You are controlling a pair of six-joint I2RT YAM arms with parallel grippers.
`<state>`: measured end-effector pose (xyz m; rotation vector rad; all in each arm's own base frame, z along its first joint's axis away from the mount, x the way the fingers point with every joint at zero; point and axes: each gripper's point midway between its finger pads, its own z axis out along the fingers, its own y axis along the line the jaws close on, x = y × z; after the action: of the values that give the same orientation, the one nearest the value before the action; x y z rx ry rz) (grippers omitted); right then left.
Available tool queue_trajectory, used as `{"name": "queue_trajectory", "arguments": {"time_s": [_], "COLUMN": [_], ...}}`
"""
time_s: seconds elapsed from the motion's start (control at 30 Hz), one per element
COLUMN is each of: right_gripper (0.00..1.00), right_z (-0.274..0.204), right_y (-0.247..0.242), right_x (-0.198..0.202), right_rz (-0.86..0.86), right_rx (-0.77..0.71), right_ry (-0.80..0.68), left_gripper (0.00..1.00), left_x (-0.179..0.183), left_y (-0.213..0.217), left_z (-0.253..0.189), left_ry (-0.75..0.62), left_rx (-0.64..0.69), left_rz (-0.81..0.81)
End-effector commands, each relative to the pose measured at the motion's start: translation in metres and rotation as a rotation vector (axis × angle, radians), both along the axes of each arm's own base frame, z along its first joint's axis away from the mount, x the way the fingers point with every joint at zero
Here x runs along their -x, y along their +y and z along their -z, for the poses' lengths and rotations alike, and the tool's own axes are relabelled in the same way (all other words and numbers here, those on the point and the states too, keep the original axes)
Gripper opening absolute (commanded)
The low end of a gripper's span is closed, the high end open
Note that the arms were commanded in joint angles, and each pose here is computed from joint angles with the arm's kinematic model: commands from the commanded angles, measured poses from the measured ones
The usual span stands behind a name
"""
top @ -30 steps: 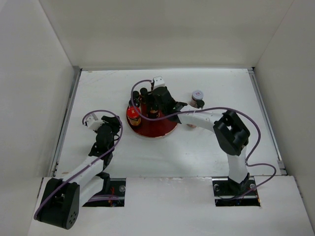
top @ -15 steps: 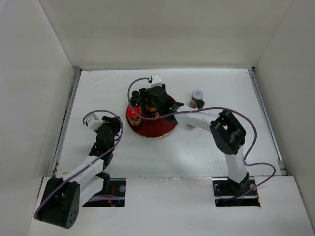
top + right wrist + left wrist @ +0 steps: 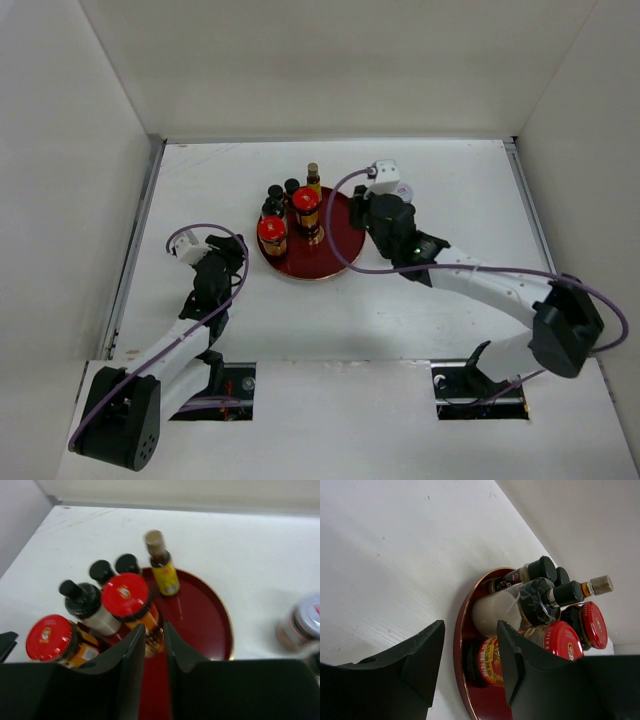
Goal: Organize the condiment bottles
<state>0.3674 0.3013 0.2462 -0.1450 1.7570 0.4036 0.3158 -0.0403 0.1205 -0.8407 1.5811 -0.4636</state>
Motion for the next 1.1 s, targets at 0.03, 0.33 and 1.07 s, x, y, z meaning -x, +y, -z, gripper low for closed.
{"name": "queue_trajectory", "arguments": {"time_s": [0.03,0.33,1.07], "right_gripper": [0.28,0.98,0.54], "right_z": [0.022,0.093,0.1], "right_y": [-0.077,-0.143,-0.133], "right_x": [0.008,0.017,-0.007], "right_rz": [0.202,0.349,0.366], "right_rx": [0.05,0.172,0.164], "right_ry": [0.044,0.237,0.216], "left_gripper": [0.44,0.45,0.45], "left_x": [-0.002,-0.004,-0.004], "left_y": [0.005,0.002,0.001], "left_z": [-0.012,-0.006,-0.008], "left_ry": [-0.049,-0.031,-0.038], "left_rx": [0.005,0.015,0.022], "left_rz": [-0.022,-0.009,0.001]}}
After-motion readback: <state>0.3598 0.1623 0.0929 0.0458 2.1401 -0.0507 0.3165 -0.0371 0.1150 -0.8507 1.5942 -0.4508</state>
